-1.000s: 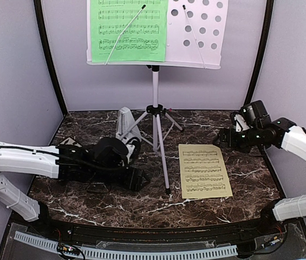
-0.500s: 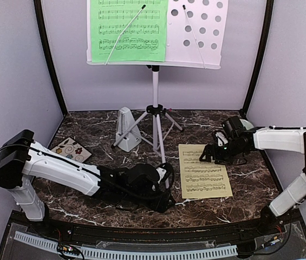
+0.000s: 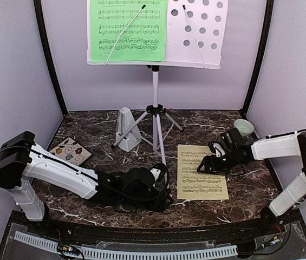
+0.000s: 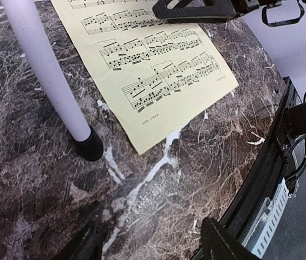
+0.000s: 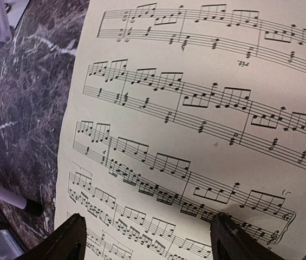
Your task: Set up the instrument practice props
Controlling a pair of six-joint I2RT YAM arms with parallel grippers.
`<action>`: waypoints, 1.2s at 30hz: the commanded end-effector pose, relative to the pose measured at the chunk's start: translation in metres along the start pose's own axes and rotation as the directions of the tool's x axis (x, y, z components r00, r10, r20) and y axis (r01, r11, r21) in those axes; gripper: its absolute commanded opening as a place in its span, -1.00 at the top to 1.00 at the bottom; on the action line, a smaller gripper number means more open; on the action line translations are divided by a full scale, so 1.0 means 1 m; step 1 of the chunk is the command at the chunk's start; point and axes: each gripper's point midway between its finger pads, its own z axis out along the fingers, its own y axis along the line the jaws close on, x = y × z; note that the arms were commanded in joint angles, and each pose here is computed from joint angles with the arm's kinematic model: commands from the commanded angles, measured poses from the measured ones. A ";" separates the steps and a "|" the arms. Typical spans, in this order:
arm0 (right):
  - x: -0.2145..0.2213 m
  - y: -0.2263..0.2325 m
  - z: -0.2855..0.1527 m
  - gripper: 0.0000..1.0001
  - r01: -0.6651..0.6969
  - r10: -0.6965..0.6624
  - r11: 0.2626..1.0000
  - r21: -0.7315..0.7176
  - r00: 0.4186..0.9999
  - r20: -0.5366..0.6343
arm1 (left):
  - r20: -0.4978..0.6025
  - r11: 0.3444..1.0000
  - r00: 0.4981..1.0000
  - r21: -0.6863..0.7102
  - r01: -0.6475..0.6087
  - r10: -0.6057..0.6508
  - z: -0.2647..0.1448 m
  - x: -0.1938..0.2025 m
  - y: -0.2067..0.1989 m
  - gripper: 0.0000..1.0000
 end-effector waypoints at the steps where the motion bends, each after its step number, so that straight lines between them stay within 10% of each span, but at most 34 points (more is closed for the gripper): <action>1: 0.060 0.004 0.006 -0.59 -0.022 0.019 1.000 -0.019 0.988 -0.152 | 0.041 0.998 0.998 0.035 0.043 -0.045 -0.010 -0.005 -0.005 -0.28; 16: 0.023 0.036 -0.060 -0.57 -0.070 0.071 0.997 -0.033 0.997 0.034 | -0.075 0.984 0.984 0.054 0.167 -0.163 0.015 0.021 -0.006 -0.23; 36: 0.060 -0.012 -0.012 -0.31 -0.105 0.115 0.991 0.087 0.986 -0.118 | -0.146 0.945 0.938 0.041 0.323 -0.314 0.048 0.041 0.006 -0.19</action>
